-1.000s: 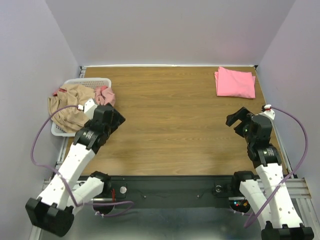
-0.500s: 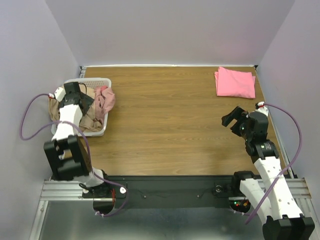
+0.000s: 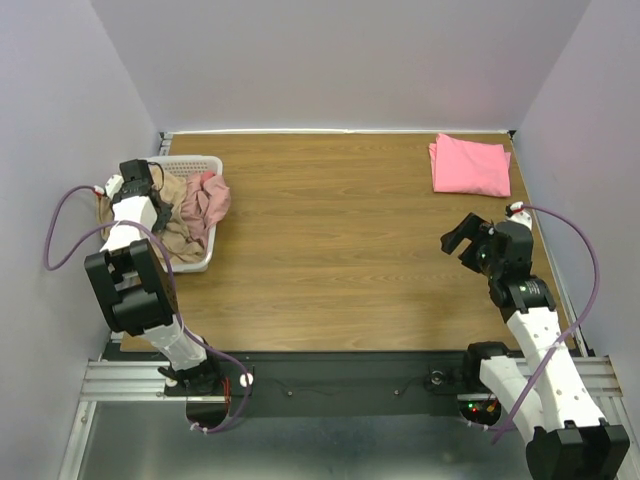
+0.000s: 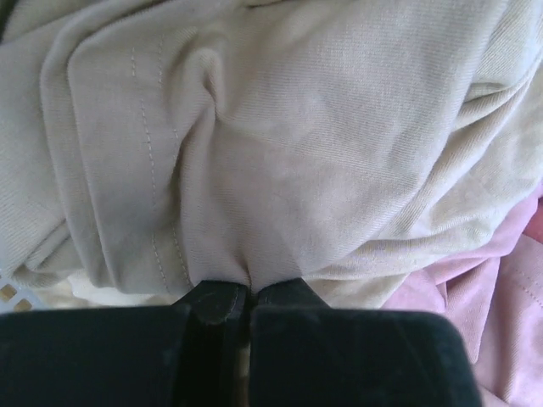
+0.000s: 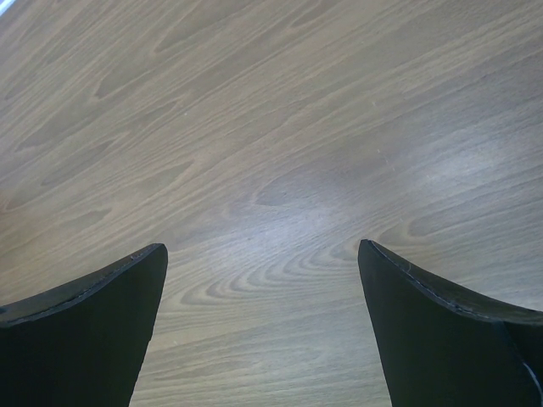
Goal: Fold and stack the t-shirts
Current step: Grab the tshirt from the pile
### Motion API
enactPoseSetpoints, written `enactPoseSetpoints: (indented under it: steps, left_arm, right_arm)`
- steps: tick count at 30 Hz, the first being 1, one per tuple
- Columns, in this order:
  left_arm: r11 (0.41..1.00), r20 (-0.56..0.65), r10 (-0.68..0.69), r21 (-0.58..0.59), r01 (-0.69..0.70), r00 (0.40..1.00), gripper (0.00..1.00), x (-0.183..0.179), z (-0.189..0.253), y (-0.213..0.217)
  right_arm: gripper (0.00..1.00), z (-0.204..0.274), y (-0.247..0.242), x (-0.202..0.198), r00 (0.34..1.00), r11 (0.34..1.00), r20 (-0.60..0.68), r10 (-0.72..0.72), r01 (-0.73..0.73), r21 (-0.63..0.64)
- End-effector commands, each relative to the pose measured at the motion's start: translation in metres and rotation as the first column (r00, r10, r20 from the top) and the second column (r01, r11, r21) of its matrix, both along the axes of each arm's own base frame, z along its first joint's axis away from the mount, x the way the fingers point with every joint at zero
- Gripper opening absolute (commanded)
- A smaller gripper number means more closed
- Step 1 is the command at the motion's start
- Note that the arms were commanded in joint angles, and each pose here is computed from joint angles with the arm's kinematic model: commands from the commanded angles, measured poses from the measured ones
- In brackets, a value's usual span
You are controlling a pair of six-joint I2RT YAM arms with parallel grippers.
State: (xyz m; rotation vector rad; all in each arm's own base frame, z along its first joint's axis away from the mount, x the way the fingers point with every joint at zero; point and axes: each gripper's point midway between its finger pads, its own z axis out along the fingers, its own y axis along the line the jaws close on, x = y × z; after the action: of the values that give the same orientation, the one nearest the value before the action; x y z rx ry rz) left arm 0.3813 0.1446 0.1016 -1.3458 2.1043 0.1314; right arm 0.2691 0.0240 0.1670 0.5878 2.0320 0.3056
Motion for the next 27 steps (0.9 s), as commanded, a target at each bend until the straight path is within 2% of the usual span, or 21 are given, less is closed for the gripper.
enactPoseSetpoints:
  steps: [1,6,11,17,22,27]
  left_arm:
    - [1.0,0.073,-0.019,0.021,0.018,0.997,0.0,0.012,0.029,0.004]
    - [0.997,0.196,-0.013,0.075,-0.001,0.98,0.0,0.002,0.095,0.003]
    - [0.992,0.268,-0.001,0.12,-0.032,0.964,0.0,-0.011,0.153,0.004]
    - [0.988,0.366,-0.07,0.156,0.013,0.928,0.0,-0.015,0.219,-0.005]
    - [0.987,0.353,-0.073,0.161,0.016,0.933,0.0,-0.014,0.221,-0.004]
    - [0.993,0.249,-0.085,0.106,0.06,0.965,0.0,-0.009,0.161,-0.008]
  right_arm:
    - [1.0,0.021,0.0,0.01,0.997,1.0,0.079,0.008,-0.007,-0.011]
    - [1.0,0.017,0.002,0.011,0.998,1.0,0.064,0.018,-0.018,-0.009]
    - [1.0,0.017,0.003,0.012,0.998,1.0,0.062,0.027,-0.026,-0.005]
    - [1.0,0.018,0.004,0.011,0.997,0.999,0.065,0.033,-0.033,-0.004]
    - [1.0,0.018,0.005,0.01,0.997,0.999,0.067,0.037,-0.037,-0.002]
    - [1.0,0.017,0.005,0.011,0.997,0.999,0.064,0.034,-0.034,-0.004]
